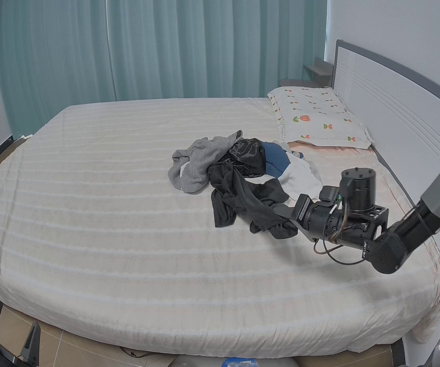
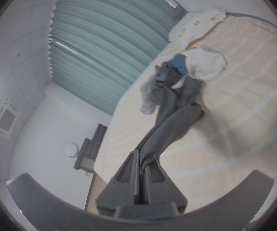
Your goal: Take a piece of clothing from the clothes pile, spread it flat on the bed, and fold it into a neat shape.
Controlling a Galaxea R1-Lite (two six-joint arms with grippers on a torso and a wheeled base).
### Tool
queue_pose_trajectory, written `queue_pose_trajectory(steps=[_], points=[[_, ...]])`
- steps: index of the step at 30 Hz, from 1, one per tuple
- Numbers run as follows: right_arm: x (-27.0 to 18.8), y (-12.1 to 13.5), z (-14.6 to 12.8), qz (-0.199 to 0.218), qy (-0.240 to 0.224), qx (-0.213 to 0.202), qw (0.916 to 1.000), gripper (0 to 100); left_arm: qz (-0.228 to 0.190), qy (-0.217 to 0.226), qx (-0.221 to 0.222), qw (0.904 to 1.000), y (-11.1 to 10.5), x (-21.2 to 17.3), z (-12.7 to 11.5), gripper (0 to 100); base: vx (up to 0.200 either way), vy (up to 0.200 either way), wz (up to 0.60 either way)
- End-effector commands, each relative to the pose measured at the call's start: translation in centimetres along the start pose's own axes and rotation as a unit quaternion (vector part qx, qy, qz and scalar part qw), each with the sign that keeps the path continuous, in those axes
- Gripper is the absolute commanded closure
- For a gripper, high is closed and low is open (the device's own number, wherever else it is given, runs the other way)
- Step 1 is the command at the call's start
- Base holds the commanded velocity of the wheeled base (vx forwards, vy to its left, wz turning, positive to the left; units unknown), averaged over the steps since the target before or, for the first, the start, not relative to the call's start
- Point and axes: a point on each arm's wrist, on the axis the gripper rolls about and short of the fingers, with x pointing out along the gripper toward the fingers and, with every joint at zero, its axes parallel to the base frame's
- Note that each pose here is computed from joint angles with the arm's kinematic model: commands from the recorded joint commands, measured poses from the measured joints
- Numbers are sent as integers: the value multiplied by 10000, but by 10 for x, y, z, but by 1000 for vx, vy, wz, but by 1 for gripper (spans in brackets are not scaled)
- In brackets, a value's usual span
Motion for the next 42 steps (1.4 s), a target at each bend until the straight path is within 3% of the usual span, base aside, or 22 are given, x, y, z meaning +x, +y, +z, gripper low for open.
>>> queue_pose_trajectory(steps=[1,9,12,21,24,25,28,30,31,34,36,40,42], points=[[-52,58,3,997,-299,-283,9942,100,2,-1,-1,10000,0,0,-5,0,0,0,0],[-66,76,15,1396,-683,-411,9870,100,2,-8,-1,10000,0,0,-4,0,0,0,0],[-78,82,18,1538,-813,-460,9837,100,-73,-49,193,9998,0,0,-4,0,0,0,0],[-84,85,17,1601,-831,-497,9823,100,-72,-73,362,9993,0,0,-4,0,0,0,0],[-86,86,21,1617,-905,-507,9814,100,11,-69,147,9999,0,0,-3,0,0,0,0],[-87,86,22,1619,-937,-511,9810,100,56,-207,-56,9998,0,-1,2,0,0,0,0],[-90,85,23,1584,-933,-529,9815,100,101,-1391,-932,9858,1,-11,85,0,0,0,0],[-88,84,22,1561,-904,-521,9822,100,94,-1163,-1043,9877,2,-1,101,0,0,0,0],[-87,83,22,1547,-921,-518,9823,100,89,-809,-985,9918,2,13,108,0,0,0,0],[-88,86,24,1608,-974,-536,9807,100,75,-422,-906,9950,3,28,108,0,0,0,0],[-89,89,26,1663,-1011,-552,9793,100,-49,302,-680,9972,2,60,108,0,0,0,0],[-85,91,29,1693,-1044,-553,9785,100,-397,814,-315,9954,-4,94,106,0,0,0,0],[-80,88,28,1644,-1000,-531,9799,100,-782,1142,-261,9900,-13,113,101,0,0,0,0]])
